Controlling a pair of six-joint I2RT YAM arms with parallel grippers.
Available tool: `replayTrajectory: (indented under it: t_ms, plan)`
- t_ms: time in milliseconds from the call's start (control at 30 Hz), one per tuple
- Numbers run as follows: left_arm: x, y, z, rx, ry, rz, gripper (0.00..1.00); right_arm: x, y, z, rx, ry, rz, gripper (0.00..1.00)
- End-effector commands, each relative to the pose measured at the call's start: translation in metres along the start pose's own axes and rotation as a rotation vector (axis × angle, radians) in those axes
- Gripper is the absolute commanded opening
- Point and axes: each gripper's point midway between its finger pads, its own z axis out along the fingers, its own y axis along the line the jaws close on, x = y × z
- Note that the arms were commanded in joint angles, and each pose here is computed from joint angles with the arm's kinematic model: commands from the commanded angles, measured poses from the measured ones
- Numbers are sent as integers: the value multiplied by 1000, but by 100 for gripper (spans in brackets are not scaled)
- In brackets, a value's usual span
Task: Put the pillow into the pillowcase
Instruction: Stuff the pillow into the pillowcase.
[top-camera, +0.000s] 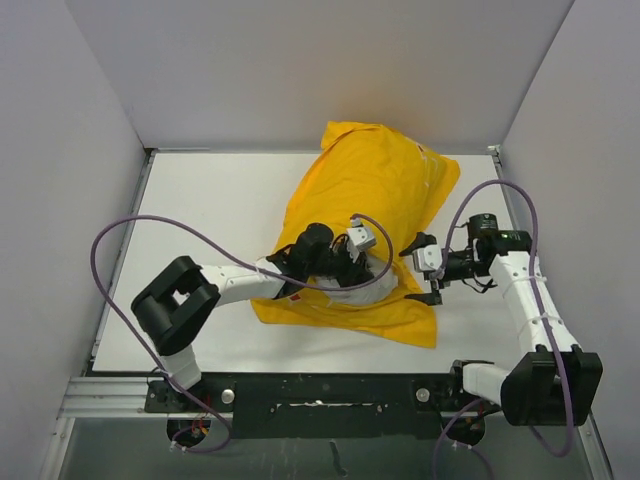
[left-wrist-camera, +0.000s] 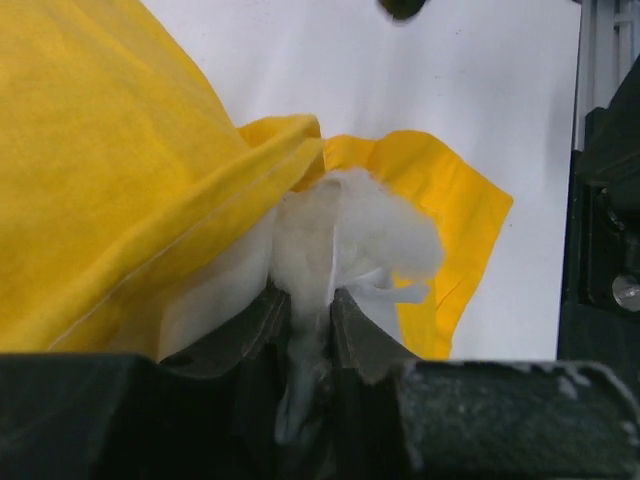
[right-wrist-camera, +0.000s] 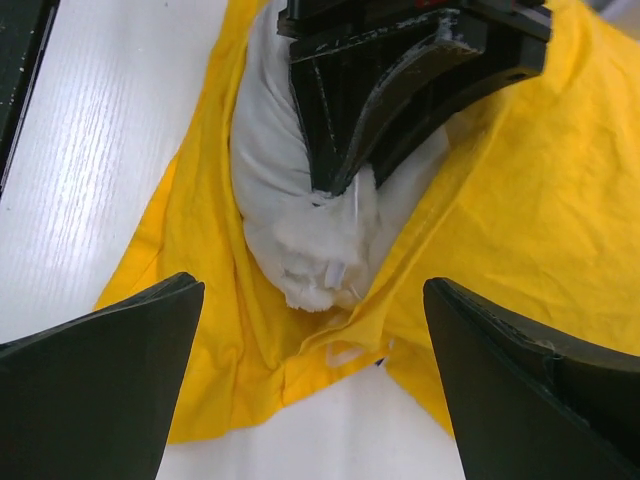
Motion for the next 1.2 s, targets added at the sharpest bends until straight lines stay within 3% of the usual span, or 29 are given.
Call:
replayTrajectory:
  t_ms: [0,167,267,433,600,800,867,1000,1067,1167]
  plan:
    - [-35,0,-33,-131,-75,-112,24,-7,-14,23,-23,-20,-126,98]
    - [-63,-22,-68,-138,-196,-181,52,-5,-9,49,-74,-42,-252,98]
    - [-68,-35,-91,-135,-236,-241,58,-4,-5,67,-115,-28,-315,97]
    - [-49,-48,-133,-180,-278,-378,59,-11,2,91,-188,-10,-404,97]
    - [1,-42,-173,-320,-299,-581,57,-7,-3,108,-243,77,-508,96]
    - [60,-29,-195,-474,-258,-763,35,12,-15,141,-257,214,-601,89]
    - [63,-29,-193,-466,-256,-777,35,8,-24,151,-222,226,-587,81]
    - [63,-27,-181,-448,-259,-798,39,-6,-45,166,-127,246,-507,39]
    - [66,-21,-177,-471,-265,-817,45,-17,-56,170,-64,229,-393,19]
    - [73,-8,-178,-537,-300,-863,51,-33,-65,171,-5,169,-240,3]
